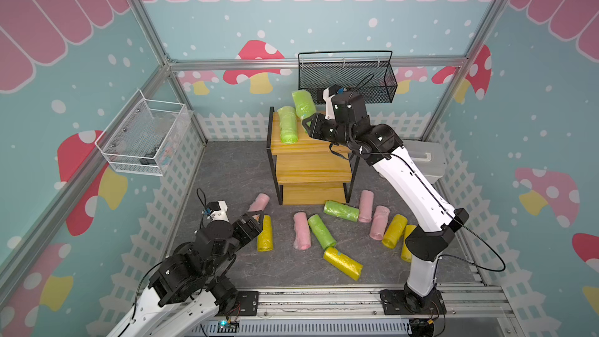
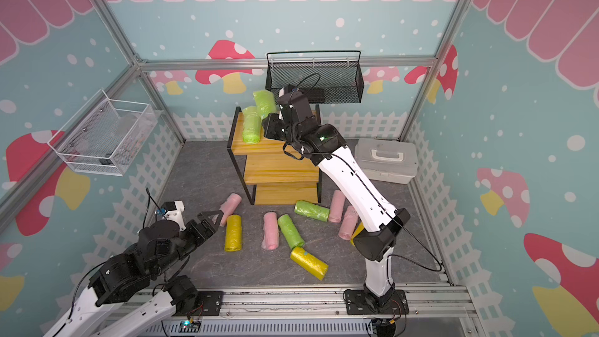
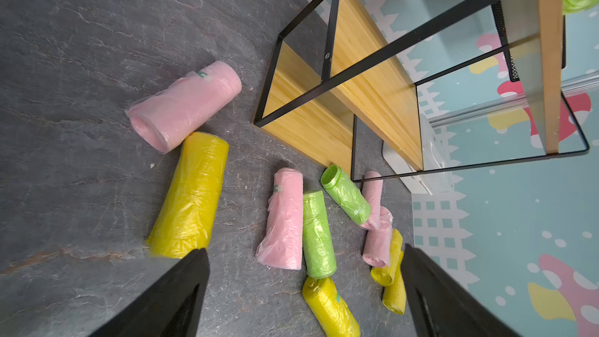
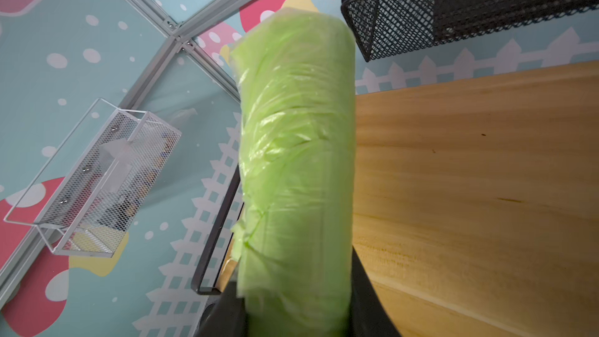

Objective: Sort the rolls of trash bags by color and place them on the shelf
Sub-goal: Place the roll of trash bags on the shelf, then pick up the roll of trash bags from the center of the board.

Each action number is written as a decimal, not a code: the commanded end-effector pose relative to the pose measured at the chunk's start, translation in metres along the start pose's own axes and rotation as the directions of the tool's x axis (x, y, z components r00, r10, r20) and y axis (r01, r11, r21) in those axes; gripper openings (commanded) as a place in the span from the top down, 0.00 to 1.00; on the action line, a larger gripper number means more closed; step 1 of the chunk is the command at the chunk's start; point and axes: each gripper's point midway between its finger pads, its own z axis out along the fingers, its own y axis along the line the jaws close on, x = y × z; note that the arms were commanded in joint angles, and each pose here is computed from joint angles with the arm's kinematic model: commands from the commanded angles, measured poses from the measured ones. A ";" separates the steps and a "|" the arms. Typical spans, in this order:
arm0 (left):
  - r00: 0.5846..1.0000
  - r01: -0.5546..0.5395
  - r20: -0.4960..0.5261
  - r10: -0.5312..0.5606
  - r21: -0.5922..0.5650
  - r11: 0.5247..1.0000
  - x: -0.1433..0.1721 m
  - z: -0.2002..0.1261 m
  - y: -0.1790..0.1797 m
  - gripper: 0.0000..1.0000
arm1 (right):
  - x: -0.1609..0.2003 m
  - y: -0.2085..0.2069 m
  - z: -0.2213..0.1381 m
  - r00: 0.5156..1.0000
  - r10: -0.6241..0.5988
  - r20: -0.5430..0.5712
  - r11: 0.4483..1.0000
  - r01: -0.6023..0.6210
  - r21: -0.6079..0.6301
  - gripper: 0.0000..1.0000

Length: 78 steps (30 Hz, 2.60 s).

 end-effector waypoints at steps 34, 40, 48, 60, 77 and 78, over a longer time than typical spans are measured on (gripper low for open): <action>0.992 -0.013 -0.130 0.008 -0.035 0.999 0.040 0.057 0.001 0.01 | -0.022 -0.001 -0.063 0.952 -0.305 0.006 0.951 0.305 -0.061 0.29; 0.990 -0.040 -0.137 0.030 -0.066 0.997 0.047 0.080 0.004 0.01 | -0.014 -0.017 -0.113 0.920 -0.392 0.012 0.920 0.392 -0.006 0.29; 0.988 -0.042 -0.146 0.040 -0.014 0.999 0.063 0.115 0.000 0.03 | 0.055 -0.066 -0.171 0.921 -0.385 0.048 0.922 0.386 -0.013 0.29; 0.926 -0.167 -0.346 0.151 -0.017 0.986 0.106 0.173 -0.014 0.12 | 0.159 -0.146 -0.211 0.949 -0.299 -0.097 0.950 0.305 0.060 0.28; 0.882 -0.266 -0.446 0.149 -0.211 0.941 0.133 0.217 0.025 0.35 | 0.205 -0.170 -0.214 0.948 -0.247 -0.202 0.962 0.264 0.063 0.29; 0.881 -0.274 -0.450 0.148 -0.228 0.934 0.134 0.219 0.028 0.37 | 0.207 -0.171 -0.214 0.947 -0.244 -0.208 0.963 0.262 0.064 0.29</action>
